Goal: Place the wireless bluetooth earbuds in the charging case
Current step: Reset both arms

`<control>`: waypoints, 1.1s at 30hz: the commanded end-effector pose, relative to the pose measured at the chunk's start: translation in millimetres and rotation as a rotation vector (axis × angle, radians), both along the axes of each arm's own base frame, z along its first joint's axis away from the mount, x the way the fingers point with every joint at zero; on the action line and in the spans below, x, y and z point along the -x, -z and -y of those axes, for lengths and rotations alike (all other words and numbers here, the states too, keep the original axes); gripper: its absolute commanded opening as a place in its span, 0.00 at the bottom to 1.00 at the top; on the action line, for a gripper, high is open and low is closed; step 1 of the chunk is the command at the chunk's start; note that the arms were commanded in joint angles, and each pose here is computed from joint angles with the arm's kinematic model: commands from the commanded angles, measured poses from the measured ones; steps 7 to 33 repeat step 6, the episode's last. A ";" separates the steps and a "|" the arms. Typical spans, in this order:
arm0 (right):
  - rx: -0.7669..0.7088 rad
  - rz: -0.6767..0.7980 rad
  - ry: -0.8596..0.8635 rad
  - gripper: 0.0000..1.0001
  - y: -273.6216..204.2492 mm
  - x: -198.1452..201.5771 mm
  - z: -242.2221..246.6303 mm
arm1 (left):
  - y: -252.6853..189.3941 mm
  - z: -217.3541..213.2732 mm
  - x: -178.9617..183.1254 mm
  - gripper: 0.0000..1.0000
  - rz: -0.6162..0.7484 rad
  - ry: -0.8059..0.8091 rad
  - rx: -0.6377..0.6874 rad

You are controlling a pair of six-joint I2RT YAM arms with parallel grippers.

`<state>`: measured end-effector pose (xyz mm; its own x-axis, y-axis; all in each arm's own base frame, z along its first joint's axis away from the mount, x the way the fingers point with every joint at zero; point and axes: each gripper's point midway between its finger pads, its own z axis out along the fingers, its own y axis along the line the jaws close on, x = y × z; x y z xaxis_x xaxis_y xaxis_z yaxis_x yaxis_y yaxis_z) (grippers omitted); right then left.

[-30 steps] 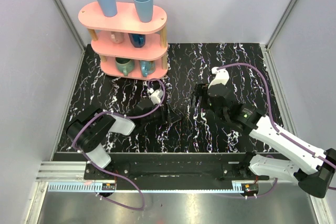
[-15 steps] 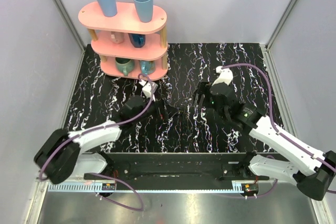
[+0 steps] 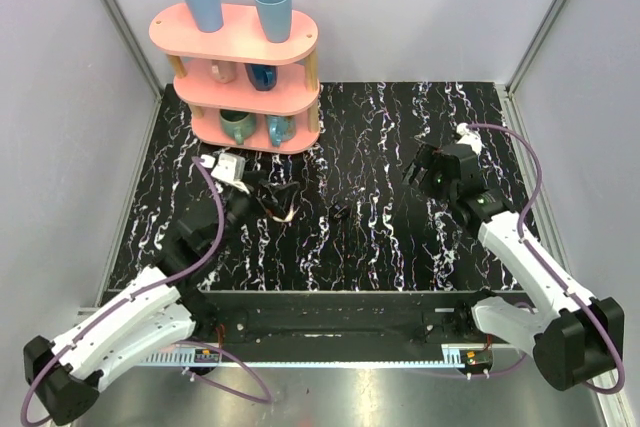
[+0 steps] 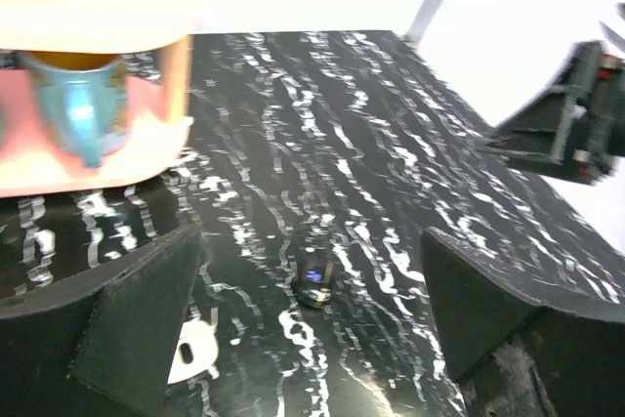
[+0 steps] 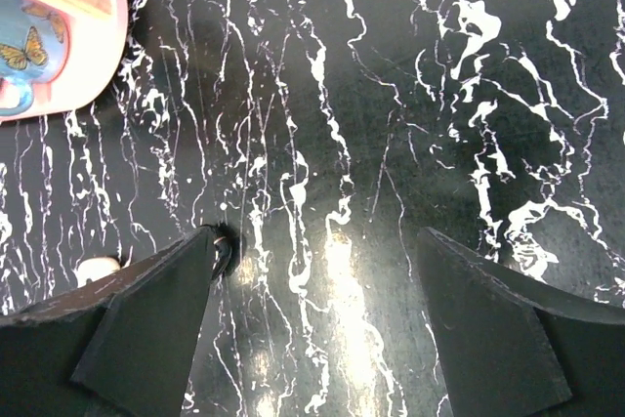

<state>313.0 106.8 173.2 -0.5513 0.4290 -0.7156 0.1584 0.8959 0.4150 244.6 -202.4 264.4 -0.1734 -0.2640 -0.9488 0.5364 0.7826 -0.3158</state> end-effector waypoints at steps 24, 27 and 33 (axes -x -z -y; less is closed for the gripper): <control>0.003 0.109 -0.035 0.94 -22.7 -9.5 -2.4 | 14.8 -57.0 -21.6 0.99 -0.060 -0.317 -0.152; 0.003 0.109 -0.035 0.94 -22.7 -9.5 -2.4 | 14.8 -57.0 -21.6 0.99 -0.060 -0.317 -0.152; 0.003 0.109 -0.035 0.94 -22.7 -9.5 -2.4 | 14.8 -57.0 -21.6 0.99 -0.060 -0.317 -0.152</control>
